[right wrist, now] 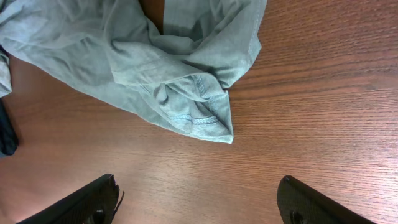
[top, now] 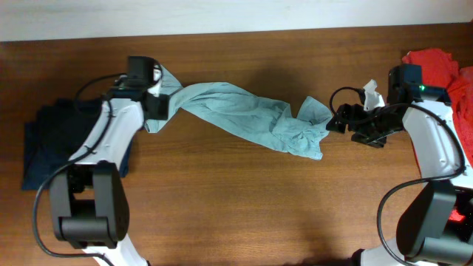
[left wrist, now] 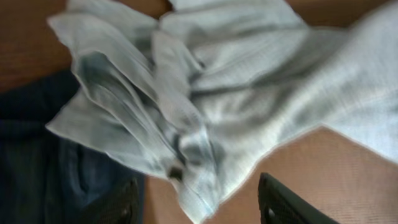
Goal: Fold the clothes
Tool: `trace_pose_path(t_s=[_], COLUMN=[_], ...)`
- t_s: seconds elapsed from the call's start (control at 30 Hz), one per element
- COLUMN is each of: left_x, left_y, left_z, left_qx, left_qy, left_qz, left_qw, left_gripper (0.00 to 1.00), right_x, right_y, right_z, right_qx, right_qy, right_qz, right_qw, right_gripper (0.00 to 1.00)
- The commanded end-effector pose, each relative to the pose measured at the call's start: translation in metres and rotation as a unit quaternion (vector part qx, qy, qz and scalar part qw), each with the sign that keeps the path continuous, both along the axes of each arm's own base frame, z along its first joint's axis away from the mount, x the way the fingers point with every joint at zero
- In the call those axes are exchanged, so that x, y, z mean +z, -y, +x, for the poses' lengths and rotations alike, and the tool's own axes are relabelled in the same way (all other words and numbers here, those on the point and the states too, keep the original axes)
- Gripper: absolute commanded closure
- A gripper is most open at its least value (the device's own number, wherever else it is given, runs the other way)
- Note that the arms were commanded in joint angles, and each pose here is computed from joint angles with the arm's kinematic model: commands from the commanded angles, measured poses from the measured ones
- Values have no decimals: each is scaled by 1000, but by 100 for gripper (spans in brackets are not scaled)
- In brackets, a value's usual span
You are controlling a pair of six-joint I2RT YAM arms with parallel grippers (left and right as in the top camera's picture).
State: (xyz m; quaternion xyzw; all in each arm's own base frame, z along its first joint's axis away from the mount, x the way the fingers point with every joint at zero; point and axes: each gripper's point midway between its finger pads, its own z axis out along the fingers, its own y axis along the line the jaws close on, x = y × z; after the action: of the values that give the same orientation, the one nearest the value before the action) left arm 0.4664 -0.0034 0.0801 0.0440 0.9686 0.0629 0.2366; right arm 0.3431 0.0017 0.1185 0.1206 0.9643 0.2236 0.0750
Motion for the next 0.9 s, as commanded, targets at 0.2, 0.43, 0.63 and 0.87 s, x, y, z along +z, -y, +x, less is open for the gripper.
trace_pose_path(t_s=[0.2,0.43,0.63,0.87], left_x=[-61,-63,-27,43], left_y=[17,16,17,17], left_z=[19,29,23,-5], left_qx=[-21,-22,-18,-16], left_qy=[-16,0,-38,-66], left_qz=[-110,-109,-110,-111], left_qw=[994,994,993,991], left_gripper=[39,75,100,99], right_x=[-3,-3,-3,-12], right_y=[-1,-1,1,-15], right_z=[-2,-2,5,30], right_qx=[4,4,4,18], right_qy=[-5,-5,9,62], right_qz=[-5,-5,-8,24], right_qw=[1000,1000,1000,998], right_gripper=[14,14,14,33])
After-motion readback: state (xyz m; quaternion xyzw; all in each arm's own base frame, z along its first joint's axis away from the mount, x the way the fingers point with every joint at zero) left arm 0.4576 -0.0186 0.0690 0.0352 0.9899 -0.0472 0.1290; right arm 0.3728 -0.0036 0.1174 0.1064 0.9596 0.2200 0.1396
